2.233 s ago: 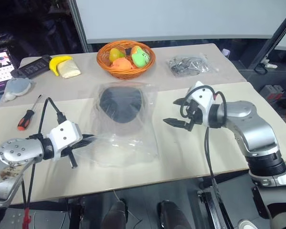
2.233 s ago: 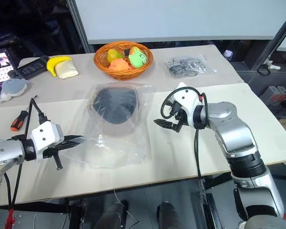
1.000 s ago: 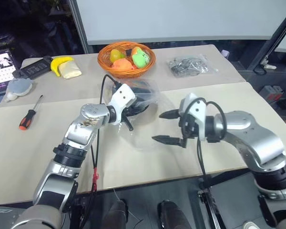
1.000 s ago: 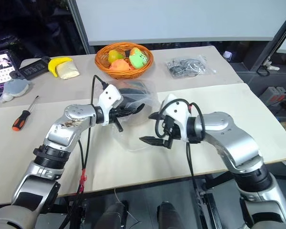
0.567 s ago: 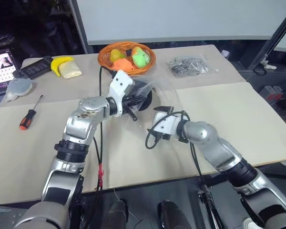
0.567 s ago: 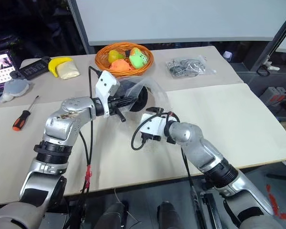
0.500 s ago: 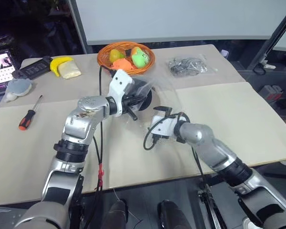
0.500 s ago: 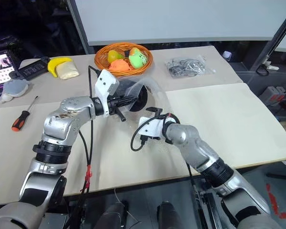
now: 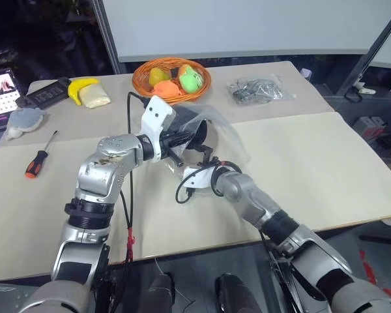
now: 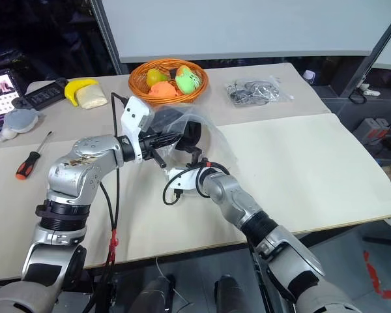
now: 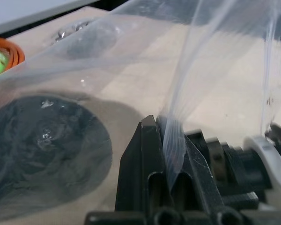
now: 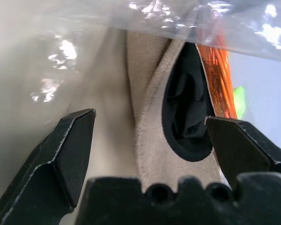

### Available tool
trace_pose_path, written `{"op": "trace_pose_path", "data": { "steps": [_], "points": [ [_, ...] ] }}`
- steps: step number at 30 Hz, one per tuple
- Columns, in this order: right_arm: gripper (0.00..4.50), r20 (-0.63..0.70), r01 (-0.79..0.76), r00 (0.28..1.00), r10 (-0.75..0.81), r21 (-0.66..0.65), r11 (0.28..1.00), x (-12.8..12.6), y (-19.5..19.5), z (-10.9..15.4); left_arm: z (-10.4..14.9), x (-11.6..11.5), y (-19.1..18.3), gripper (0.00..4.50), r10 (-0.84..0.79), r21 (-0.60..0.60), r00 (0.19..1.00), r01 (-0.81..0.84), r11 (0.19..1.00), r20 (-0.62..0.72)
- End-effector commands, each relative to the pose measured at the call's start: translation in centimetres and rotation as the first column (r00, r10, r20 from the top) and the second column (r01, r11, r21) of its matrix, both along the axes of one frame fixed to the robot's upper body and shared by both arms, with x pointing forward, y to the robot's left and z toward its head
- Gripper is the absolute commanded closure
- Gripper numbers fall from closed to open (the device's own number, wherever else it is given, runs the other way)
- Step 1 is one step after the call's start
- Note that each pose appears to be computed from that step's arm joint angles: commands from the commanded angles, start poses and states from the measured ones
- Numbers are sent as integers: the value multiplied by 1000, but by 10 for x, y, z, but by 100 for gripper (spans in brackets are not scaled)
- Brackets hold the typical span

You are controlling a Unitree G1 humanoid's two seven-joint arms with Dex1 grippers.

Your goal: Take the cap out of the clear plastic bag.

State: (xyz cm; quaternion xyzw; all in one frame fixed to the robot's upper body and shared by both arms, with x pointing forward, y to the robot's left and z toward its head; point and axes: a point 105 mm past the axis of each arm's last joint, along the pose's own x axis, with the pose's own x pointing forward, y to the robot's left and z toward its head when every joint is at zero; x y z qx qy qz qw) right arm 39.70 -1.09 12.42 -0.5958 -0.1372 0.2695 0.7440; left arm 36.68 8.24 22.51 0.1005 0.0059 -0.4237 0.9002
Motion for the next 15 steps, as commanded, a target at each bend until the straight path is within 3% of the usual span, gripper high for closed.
{"op": "trace_pose_path", "data": {
  "steps": [1,9,15],
  "points": [
    [163,48,16,999,-17,18,1000,7,-4,12,13,-5,2,450,-1,-22,999,2,1000,43],
    [445,44,47,998,-49,51,998,9,-9,11,10,-7,0,450,-1,-22,999,2,1000,38],
    [445,45,31,998,-34,72,997,7,-5,13,9,-7,0,450,-1,-19,999,2,1000,35]
  ]
}}
